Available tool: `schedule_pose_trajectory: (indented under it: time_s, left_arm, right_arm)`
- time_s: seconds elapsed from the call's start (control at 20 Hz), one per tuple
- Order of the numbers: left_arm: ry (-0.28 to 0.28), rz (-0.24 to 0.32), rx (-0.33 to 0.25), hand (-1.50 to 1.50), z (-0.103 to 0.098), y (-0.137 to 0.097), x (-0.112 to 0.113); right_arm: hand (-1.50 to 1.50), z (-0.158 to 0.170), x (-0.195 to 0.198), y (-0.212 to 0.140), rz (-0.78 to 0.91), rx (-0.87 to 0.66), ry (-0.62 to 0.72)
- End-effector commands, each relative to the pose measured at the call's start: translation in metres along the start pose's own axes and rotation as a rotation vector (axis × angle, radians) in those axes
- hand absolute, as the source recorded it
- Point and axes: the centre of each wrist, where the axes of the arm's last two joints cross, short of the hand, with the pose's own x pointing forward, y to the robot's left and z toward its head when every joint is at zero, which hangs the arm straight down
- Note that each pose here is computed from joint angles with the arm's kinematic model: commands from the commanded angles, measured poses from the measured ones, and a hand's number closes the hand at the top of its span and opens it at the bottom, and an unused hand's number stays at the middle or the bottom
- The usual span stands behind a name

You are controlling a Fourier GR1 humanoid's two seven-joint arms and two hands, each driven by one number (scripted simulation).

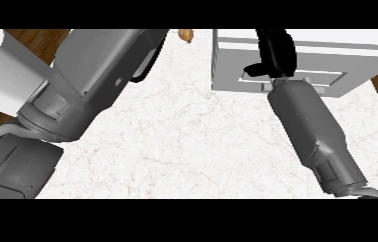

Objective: Pick up the can, place it into the drawer and close the drawer

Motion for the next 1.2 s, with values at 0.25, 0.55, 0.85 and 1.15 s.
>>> schedule_pose_trajectory:
  time_s: [0.25, 0.55, 0.85, 1.15]
  left_arm:
    - [0.008, 0.006, -0.007, -1.5, 0.001, 0.026, 0.007]
    - [0.016, -0.011, -0.021, -1.5, 0.003, 0.047, -0.002]
    - [0.005, 0.01, -0.036, -1.5, 0.009, 0.059, -0.013]
    - [0.012, 0.004, -0.024, -1.5, 0.016, 0.074, -0.016]
  right_arm:
    - [-1.5, -0.033, 0.002, -0.005, 0.043, -0.079, 0.015]
    - [-1.5, -0.058, 0.009, -0.026, 0.021, -0.105, -0.006]
    - [-1.5, -0.079, 0.028, -0.045, -0.11, -0.135, 0.006]
    - [-1.5, -0.072, 0.02, -0.036, -0.177, -0.14, -0.035]
